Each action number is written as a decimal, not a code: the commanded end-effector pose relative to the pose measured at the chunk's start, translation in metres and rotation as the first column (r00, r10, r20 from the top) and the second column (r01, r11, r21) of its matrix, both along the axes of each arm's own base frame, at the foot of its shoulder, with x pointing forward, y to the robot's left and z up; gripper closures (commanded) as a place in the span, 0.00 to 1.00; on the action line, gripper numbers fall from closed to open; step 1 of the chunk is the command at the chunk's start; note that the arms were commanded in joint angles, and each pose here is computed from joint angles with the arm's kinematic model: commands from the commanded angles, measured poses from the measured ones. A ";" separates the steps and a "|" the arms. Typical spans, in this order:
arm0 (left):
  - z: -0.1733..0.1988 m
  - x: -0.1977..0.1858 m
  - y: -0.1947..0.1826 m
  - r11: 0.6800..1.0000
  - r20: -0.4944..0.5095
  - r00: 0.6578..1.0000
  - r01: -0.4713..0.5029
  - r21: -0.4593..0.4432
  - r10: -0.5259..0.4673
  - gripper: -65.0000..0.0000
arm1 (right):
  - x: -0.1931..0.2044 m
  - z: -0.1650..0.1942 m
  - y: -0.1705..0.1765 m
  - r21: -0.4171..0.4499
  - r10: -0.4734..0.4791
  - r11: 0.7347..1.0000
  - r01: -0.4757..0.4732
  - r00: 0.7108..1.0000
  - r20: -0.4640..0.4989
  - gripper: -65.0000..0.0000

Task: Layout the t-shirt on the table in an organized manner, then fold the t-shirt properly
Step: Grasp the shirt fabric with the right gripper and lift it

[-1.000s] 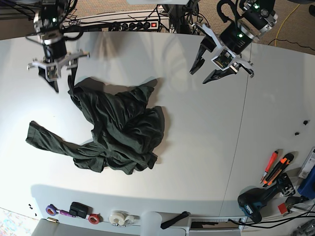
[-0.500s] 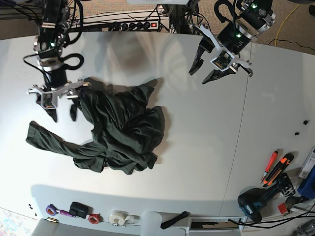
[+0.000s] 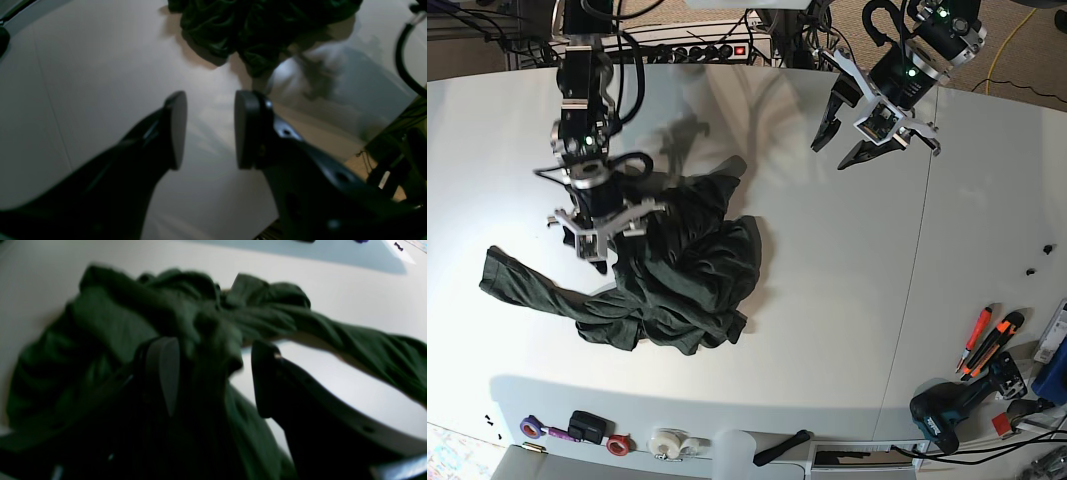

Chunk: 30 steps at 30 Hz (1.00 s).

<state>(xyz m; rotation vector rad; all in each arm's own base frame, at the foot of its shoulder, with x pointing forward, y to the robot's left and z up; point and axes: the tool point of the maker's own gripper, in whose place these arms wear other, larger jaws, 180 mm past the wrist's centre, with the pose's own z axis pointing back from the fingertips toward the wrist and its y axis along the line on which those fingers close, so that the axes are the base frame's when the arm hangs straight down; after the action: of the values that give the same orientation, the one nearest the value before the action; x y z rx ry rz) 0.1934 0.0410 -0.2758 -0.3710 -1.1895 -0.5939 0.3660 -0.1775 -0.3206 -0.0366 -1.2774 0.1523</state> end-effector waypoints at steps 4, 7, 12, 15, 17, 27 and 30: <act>0.009 0.001 -0.002 1.000 0.026 1.000 0.003 -0.024 -0.003 0.62 | 0.016 0.000 -0.001 0.030 -0.022 0.999 0.021 1.000 0.020 0.48; 0.010 0.001 -0.002 1.000 0.028 1.000 0.003 -0.024 -0.002 0.62 | 0.018 -0.014 -0.006 0.034 -0.042 0.999 0.043 0.999 -0.013 0.48; 0.010 0.001 -0.002 1.000 0.029 1.000 0.003 -0.024 -0.003 0.62 | 0.017 -0.016 -0.008 0.035 -0.051 0.998 0.052 0.999 -0.014 0.49; 0.010 0.001 -0.002 1.000 0.029 1.000 0.003 -0.024 -0.003 0.62 | 0.018 -0.013 -0.008 0.039 -0.050 0.998 0.050 0.999 0.002 0.49; 0.010 0.001 -0.002 1.000 0.029 1.000 0.003 -0.024 -0.003 0.62 | 0.018 -0.012 -0.008 0.040 -0.050 0.998 0.050 0.999 0.006 0.53; 0.010 0.002 -0.001 1.000 0.029 1.000 0.000 -0.024 0.001 0.62 | 0.020 -0.002 0.002 0.040 0.004 0.999 -0.005 1.000 0.026 1.00; 0.010 0.002 -0.001 1.000 0.029 1.000 0.000 -0.024 0.001 0.62 | 0.021 0.016 0.011 0.028 0.045 0.999 -0.046 0.997 0.055 1.00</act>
<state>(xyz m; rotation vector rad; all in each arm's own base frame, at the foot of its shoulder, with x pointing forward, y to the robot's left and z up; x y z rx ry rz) 0.1935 0.0413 -0.2759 -0.3699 -1.1889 -0.5932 0.3779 -0.1675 -0.3277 0.0059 -1.2551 0.1620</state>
